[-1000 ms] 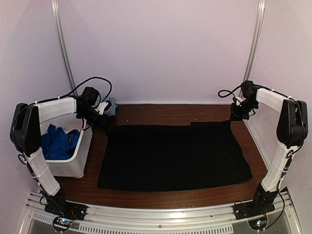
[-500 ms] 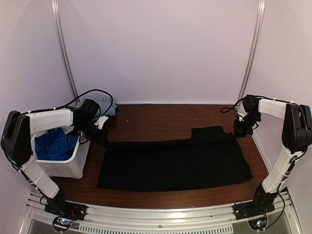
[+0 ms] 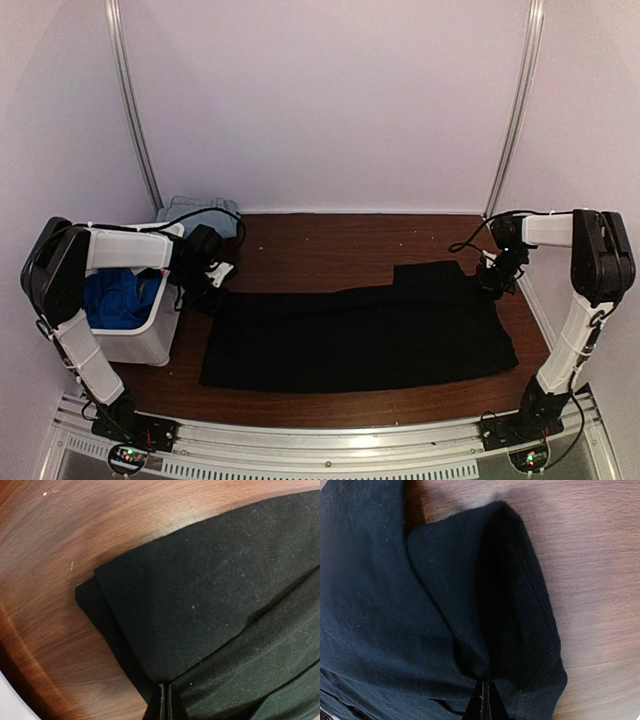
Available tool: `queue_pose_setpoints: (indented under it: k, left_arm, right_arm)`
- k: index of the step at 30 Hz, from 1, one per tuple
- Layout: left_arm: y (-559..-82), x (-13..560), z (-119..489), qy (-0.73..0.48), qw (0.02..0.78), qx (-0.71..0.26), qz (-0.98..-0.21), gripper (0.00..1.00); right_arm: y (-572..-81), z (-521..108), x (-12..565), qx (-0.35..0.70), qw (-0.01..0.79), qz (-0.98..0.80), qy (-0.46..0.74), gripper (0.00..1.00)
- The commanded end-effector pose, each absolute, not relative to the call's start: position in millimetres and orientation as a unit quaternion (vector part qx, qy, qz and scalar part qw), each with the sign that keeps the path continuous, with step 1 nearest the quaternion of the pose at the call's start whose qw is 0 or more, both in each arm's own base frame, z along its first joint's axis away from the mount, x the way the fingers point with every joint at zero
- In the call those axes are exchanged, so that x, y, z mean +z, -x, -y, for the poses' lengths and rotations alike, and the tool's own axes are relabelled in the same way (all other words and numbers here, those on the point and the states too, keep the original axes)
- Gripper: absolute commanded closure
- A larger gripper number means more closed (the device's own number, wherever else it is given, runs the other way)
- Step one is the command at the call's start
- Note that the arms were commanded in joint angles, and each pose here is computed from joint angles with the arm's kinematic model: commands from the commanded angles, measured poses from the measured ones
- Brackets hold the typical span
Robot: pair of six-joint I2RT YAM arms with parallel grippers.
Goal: Fold and stack the mixed laundry pile
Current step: Fold the 1/3-folded T-shirt at the center of the board.
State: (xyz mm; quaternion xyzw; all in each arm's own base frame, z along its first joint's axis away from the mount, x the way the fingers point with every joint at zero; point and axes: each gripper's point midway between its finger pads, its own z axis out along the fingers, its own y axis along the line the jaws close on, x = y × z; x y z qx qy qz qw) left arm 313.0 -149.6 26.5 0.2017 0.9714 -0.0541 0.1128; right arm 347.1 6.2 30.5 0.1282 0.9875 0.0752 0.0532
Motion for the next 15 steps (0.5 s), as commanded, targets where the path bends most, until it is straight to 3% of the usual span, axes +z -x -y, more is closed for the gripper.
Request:
queue_pose_setpoints:
  k: [1, 15]
  left_arm:
    - [-316, 24, 139, -0.200, 0.117, -0.016, -0.973, 1.00]
    - [-334, 72, 138, -0.186, 0.166, -0.003, -0.968, 1.00]
  right_arm:
    - [-343, 3, 27, 0.054, 0.051, -0.989, -0.128, 1.00]
    - [-366, 20, 94, 0.022, 0.129, -0.981, -0.142, 1.00]
